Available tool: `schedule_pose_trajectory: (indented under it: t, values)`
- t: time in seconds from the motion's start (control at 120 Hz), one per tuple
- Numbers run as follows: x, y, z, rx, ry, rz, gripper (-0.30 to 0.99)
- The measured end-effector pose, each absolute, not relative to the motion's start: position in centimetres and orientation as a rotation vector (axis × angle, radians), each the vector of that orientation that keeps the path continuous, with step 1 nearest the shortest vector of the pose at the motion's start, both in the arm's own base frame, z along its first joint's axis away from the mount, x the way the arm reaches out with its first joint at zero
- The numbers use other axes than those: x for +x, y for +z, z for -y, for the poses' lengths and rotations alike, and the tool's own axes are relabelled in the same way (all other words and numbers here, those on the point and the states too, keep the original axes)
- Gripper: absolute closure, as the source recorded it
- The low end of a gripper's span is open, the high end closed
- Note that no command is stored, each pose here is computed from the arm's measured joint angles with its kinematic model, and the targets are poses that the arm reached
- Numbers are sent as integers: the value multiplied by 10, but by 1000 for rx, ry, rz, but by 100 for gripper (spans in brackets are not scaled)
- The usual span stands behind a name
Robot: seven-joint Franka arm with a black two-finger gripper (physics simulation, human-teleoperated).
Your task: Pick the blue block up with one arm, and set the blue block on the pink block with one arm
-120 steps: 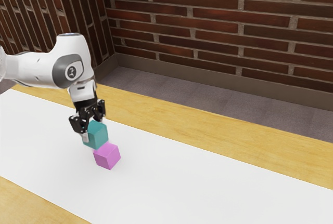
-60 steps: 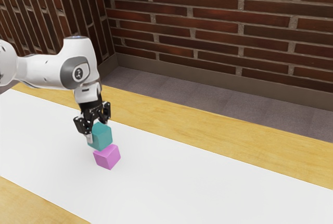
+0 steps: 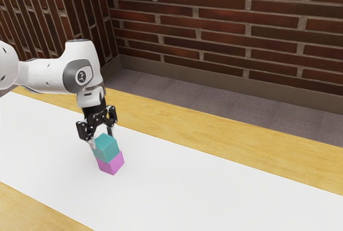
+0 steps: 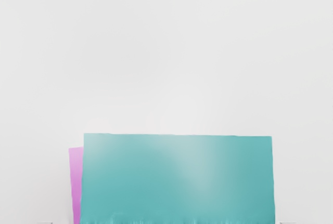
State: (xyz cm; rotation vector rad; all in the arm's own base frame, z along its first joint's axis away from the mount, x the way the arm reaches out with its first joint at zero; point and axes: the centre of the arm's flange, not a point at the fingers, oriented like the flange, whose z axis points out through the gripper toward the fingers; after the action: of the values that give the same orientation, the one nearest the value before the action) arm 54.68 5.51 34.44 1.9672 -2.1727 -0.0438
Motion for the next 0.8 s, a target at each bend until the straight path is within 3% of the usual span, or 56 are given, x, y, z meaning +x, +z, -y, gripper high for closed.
schedule_pose_trajectory:
  t: [0.283, 0.8]
  values:
    - [545, 359, -55, 1962, -20, 2184, 3]
    - [542, 419, -46, 1950, 46, 2233, 0]
